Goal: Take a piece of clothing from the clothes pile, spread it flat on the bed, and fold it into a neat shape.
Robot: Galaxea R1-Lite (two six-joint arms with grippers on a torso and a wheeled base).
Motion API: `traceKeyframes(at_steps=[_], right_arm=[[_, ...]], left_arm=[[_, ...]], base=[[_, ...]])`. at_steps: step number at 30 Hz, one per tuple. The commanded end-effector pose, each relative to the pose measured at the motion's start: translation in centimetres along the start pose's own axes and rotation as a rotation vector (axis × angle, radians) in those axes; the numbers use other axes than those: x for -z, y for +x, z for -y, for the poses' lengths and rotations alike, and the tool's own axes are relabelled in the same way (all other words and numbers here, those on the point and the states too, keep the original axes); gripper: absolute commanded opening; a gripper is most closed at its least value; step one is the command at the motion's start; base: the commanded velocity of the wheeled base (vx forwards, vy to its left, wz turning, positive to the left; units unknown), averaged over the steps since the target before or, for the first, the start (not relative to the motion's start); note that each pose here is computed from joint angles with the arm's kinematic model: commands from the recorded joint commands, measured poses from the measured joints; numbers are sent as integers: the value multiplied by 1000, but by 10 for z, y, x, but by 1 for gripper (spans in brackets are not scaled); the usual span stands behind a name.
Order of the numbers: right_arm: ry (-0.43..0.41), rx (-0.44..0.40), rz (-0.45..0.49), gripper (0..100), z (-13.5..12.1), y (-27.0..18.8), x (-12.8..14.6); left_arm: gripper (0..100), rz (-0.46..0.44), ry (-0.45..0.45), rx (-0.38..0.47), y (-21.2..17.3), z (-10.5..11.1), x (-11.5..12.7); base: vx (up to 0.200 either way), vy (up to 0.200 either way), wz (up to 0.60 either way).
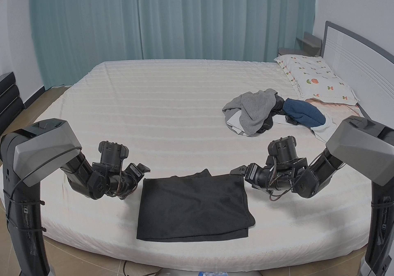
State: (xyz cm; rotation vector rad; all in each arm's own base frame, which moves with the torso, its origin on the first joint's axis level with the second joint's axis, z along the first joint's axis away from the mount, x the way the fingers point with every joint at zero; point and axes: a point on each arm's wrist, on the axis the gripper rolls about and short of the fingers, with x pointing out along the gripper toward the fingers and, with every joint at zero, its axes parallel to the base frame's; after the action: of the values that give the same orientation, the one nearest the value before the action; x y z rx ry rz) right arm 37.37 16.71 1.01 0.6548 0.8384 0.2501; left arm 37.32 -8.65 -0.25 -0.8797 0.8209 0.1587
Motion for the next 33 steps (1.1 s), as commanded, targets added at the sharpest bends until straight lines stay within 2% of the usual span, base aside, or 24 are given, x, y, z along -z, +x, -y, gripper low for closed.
traceKeyframes(at_steps=[1, 5, 6, 13, 18, 33], right_arm=[[17, 39, 1, 100, 16, 30, -2], [21, 43, 15, 100, 18, 36, -6], [23, 42, 16, 0, 18, 38, -7], [23, 28, 32, 0, 15, 40, -10], [34, 32, 88, 0, 15, 34, -25], [41, 43, 88, 0, 20, 34, -25]], left_arm=[[100, -1, 1, -2, 1, -1, 0], [100, -1, 1, -2, 1, -1, 0], [100, -1, 1, -2, 1, -1, 0], [100, 0, 1, -3, 1, -1, 0], [100, 0, 1, -3, 1, -1, 0], [100, 0, 1, -3, 1, -1, 0]], base=[[0, 0, 0], [0, 0, 0], [0, 0, 0], [0, 0, 0], [0, 0, 0], [0, 0, 0]])
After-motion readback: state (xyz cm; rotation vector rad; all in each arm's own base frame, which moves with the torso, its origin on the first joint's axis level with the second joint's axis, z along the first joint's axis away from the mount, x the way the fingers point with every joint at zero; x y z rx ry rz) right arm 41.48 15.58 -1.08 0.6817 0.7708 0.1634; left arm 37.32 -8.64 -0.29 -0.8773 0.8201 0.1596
